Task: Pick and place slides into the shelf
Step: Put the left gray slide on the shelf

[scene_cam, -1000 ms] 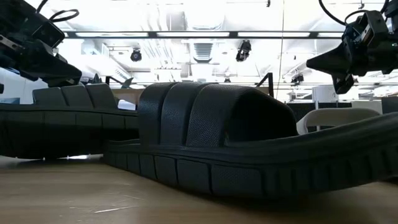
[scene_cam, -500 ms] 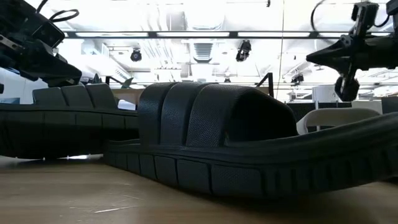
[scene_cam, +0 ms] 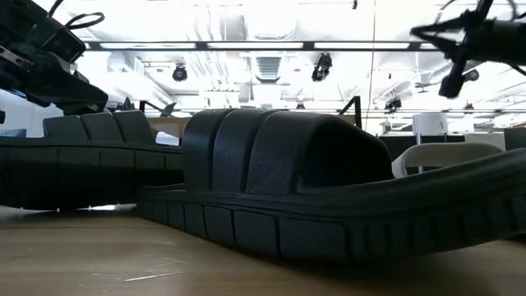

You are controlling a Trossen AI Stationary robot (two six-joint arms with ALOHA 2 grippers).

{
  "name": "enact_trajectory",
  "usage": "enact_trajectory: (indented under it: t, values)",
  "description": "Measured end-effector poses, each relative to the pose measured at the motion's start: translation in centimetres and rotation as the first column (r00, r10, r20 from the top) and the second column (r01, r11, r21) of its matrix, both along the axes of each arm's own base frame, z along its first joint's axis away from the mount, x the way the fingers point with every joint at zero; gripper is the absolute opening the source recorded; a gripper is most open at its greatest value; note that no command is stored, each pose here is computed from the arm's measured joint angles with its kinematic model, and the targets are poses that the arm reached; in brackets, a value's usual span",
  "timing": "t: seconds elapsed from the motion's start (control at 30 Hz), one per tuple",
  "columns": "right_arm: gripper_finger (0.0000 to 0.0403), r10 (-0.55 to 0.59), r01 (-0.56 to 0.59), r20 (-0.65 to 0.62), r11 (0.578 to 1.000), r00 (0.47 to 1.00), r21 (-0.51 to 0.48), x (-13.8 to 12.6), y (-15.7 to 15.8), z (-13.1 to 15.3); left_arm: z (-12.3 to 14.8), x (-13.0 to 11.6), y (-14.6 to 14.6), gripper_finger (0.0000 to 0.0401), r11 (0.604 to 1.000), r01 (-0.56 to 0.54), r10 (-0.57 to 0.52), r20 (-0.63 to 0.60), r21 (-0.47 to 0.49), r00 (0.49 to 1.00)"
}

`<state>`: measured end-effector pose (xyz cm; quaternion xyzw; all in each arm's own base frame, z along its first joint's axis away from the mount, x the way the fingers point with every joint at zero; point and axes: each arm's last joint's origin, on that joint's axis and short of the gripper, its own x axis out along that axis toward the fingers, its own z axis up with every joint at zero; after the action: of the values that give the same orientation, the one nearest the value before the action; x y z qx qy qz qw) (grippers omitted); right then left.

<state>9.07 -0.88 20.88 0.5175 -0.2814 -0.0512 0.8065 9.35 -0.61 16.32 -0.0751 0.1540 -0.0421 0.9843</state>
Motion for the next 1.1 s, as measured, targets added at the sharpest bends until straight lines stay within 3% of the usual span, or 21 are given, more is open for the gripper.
enact_trajectory:
  t: [0.13, 0.33, 0.47, 0.57, 0.67, 0.8, 0.93, 1.03, 1.1]
  values:
    - [0.0009, -0.022, 0.024, 0.092, 0.999, 0.996, -0.027, -0.3, 0.0, 1.1, 0.0, 0.0, 0.0, 0.0, 1.0, 0.0, 0.0, 0.0, 0.0, 1.0]
    - [0.0009, -0.019, 0.022, 0.028, 0.994, 0.999, -0.11, 1.1, 0.4, 5.4, 0.0, 0.0, 0.0, 0.0, 1.0, 0.0, 0.0, 0.0, 0.0, 1.0]
    - [0.0009, -0.007, -0.021, -0.098, 0.958, 0.995, -0.285, 3.9, 0.8, 9.4, 0.0, 0.0, 0.0, 0.0, 1.0, 0.003, -0.003, 0.001, 0.011, 1.0]
    - [0.0009, -0.043, -0.06, -0.278, 0.934, 0.96, -0.352, 6.5, 1.0, 11.5, 0.0, 0.0, 0.0, 0.0, 0.995, 0.022, -0.023, 0.014, 0.101, 1.0]
    - [0.0009, -0.046, -0.161, -0.529, 0.928, 0.847, -0.337, 8.6, 0.9, 12.6, 0.3, 0.1, 0.0, 0.0, 0.992, 0.025, -0.031, 0.045, 0.124, 0.999]
    - [0.0009, -0.051, -0.26, -0.779, 0.927, 0.625, -0.269, 10.0, 0.9, 14.0, 1.1, 0.3, 0.0, 0.0, 0.993, 0.014, -0.029, 0.134, 0.115, 0.991]
    - [0.0009, -0.062, -0.311, -0.877, 0.921, 0.476, -0.234, 10.8, 1.0, 16.6, 3.0, 0.5, 0.0, 0.0, 0.994, -0.009, 0.042, 0.3, -0.111, 0.953]
    - [0.0009, -0.084, -0.364, -0.925, 0.903, 0.371, -0.228, 11.1, 1.3, 18.5, 4.5, 0.3, 0.0, 0.0, 0.947, 0.035, 0.104, 0.409, -0.319, 0.906]
    - [0.0009, -0.115, -0.392, -0.955, 0.894, 0.272, -0.219, 11.1, 1.5, 19.3, 5.3, 0.1, 0.0, 0.0, 0.915, 0.078, 0.129, 0.47, -0.396, 0.873]
